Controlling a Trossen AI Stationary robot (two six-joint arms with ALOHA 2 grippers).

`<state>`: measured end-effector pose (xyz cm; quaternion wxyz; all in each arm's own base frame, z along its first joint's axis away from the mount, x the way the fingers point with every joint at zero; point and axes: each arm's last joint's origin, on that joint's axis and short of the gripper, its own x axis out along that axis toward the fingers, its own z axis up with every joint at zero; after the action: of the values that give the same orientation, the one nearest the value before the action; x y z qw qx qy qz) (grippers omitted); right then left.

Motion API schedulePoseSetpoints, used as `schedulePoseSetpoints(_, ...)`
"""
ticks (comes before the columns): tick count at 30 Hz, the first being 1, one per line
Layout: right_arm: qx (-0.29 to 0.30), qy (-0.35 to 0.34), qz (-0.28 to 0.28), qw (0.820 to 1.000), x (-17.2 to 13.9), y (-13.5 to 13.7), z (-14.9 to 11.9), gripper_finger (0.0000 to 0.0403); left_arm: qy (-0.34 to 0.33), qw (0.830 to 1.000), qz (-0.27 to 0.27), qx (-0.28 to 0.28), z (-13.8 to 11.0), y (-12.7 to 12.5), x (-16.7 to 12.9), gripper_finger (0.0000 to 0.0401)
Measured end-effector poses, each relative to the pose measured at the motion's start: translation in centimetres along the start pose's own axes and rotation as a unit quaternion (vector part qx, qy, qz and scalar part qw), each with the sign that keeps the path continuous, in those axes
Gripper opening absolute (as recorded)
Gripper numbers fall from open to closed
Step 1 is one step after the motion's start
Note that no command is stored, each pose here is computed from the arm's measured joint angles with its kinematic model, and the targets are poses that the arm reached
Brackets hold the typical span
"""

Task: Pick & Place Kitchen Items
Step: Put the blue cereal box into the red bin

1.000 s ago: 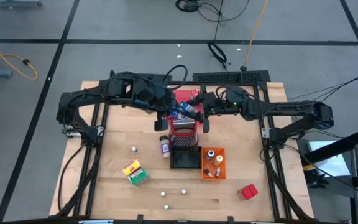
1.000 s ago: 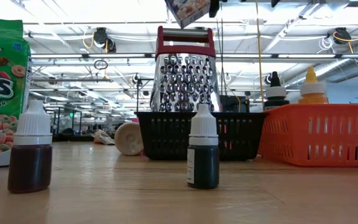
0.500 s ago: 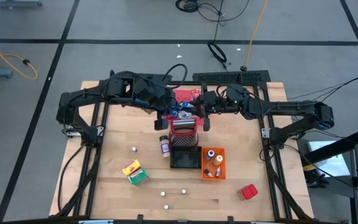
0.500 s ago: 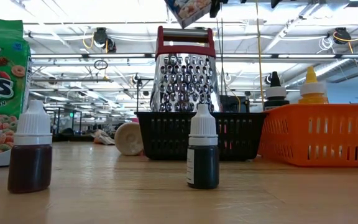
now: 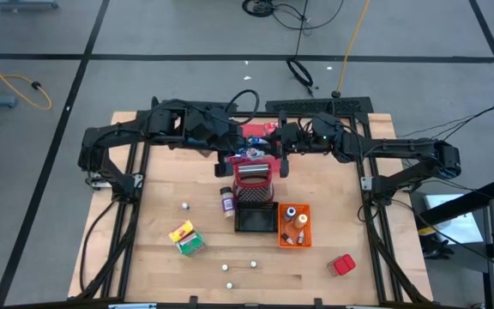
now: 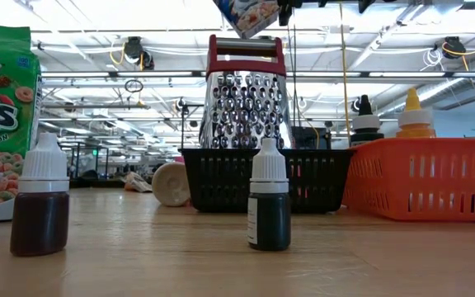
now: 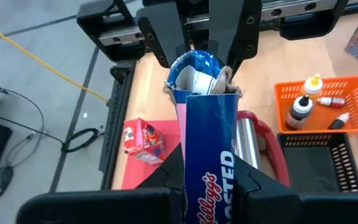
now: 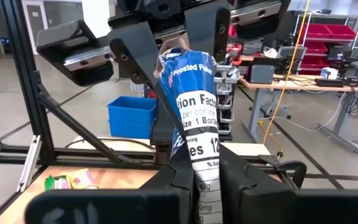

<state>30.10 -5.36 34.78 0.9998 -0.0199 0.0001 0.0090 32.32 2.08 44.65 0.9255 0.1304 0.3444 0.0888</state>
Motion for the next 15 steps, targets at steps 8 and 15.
schedulePoseSetpoints(8, 0.001, 0.002, -0.009, 1.000, -0.1, -0.4, 0.1, 0.0022, -0.034, 0.999, 0.037, 0.010, 0.2, 0.7, -2.1, 0.0047)
schedulePoseSetpoints(15, 0.003, 0.009, -0.014, 1.000, -0.1, -0.6, -0.2, 0.0020, -0.025, 0.999, 0.048, 0.000, -0.4, 1.6, -3.5, 0.0047)
